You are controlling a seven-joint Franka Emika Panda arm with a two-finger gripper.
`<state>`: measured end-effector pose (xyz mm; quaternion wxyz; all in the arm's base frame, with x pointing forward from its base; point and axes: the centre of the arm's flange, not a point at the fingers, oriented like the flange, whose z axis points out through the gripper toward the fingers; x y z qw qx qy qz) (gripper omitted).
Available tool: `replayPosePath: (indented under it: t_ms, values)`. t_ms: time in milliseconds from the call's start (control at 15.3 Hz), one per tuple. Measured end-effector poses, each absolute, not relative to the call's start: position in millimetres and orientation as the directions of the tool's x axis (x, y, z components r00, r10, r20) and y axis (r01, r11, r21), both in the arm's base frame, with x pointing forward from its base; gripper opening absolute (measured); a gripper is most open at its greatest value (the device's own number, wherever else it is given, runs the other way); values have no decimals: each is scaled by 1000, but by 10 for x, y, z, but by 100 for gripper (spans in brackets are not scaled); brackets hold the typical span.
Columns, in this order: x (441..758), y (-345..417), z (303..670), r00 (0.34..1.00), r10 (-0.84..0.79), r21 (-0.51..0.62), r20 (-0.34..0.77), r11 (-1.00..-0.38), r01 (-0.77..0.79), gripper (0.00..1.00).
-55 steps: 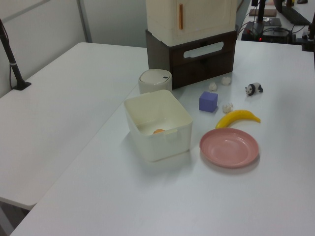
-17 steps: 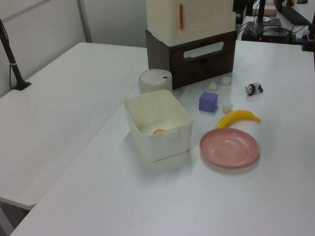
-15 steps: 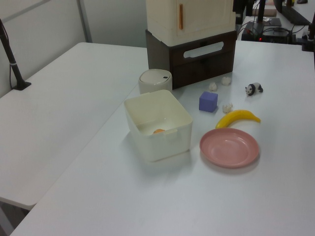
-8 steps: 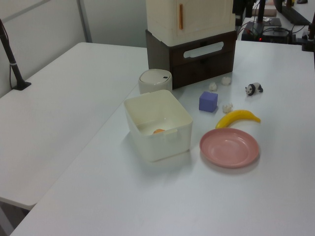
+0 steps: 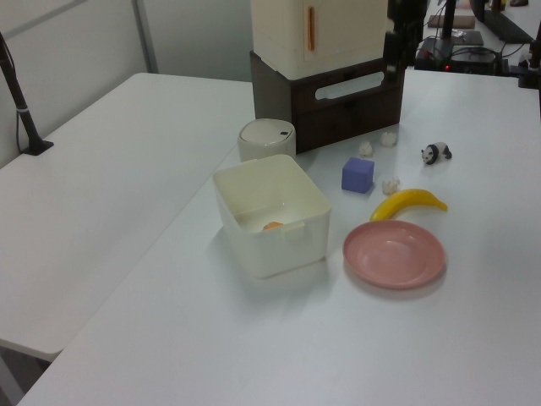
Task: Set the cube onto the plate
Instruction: 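Move the open gripper over the purple cube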
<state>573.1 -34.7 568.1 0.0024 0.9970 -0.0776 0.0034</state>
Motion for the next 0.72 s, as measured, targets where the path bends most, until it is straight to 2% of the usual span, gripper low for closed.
replayPosePath:
  t_ms: [327, 720]
  values:
    - [5836, -299, 5215, 989, -144, 4, -16, -990, -144, 100]
    - [6116, -154, 4633, 993, -118, -2, -27, -993, -118, 100]
